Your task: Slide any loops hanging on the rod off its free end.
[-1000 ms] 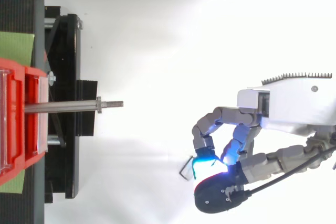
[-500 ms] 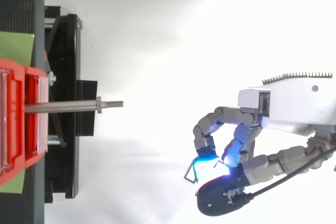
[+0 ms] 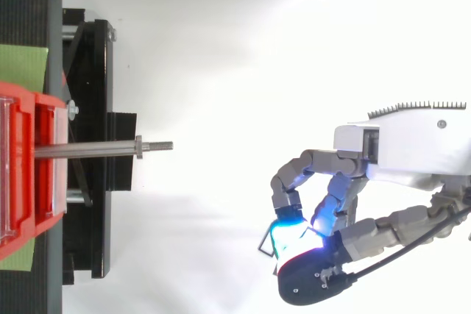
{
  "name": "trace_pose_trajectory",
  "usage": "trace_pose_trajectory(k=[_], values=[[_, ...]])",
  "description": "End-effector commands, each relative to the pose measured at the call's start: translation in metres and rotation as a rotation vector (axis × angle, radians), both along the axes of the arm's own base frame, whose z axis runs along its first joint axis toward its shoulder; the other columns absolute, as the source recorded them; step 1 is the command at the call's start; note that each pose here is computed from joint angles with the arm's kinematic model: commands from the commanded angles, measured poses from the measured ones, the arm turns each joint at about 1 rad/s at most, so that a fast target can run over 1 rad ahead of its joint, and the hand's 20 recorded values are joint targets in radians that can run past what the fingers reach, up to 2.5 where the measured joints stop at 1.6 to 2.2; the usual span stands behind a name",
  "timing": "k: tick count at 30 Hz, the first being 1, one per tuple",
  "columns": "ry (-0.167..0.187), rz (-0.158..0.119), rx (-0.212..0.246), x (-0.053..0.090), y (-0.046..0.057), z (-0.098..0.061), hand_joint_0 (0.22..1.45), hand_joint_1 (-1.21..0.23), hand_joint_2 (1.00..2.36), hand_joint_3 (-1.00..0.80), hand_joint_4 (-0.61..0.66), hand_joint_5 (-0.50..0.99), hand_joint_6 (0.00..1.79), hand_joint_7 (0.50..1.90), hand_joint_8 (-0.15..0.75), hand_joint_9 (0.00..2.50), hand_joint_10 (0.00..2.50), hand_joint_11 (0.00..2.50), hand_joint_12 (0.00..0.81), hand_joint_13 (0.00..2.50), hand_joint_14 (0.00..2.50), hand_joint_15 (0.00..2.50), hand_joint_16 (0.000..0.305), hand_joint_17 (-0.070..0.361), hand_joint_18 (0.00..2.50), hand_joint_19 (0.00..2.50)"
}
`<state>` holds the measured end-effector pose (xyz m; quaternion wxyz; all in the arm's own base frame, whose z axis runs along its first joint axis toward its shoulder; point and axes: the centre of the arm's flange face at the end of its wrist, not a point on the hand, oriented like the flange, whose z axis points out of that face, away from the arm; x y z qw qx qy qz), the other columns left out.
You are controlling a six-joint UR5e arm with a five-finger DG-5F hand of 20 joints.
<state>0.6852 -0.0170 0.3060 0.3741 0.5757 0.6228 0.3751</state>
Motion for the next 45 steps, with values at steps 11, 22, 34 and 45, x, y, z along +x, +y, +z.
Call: trace_pose_trajectory(k=[11,22,34,45], values=[[0.000,-0.001,0.001,-0.0001,-0.0005,0.0001,0.58,-0.59,1.01,-0.35,0.24,-0.15,0.83,1.15,0.326,1.14,0.02,0.61,0.388,0.97,0.02,0.52,0.067,0.151,0.85,0.72],[-0.001,-0.002,0.002,0.0002,-0.0005,0.0007,0.58,-0.60,1.01,-0.36,0.23,-0.13,0.75,1.16,0.324,1.13,0.02,0.60,0.391,0.96,0.02,0.51,0.067,0.151,0.84,0.72],[-0.001,0.000,0.002,0.0002,0.0006,0.0007,0.56,-0.59,1.01,-0.41,0.22,-0.12,0.70,1.18,0.326,1.13,0.02,0.59,0.394,0.96,0.02,0.51,0.068,0.153,0.84,0.73],[-0.001,0.000,0.002,0.0002,0.0006,0.0007,0.58,-0.66,1.01,-0.33,0.21,-0.12,0.69,1.27,0.324,1.12,0.02,0.60,0.391,0.96,0.02,0.52,0.068,0.152,0.84,0.72]])
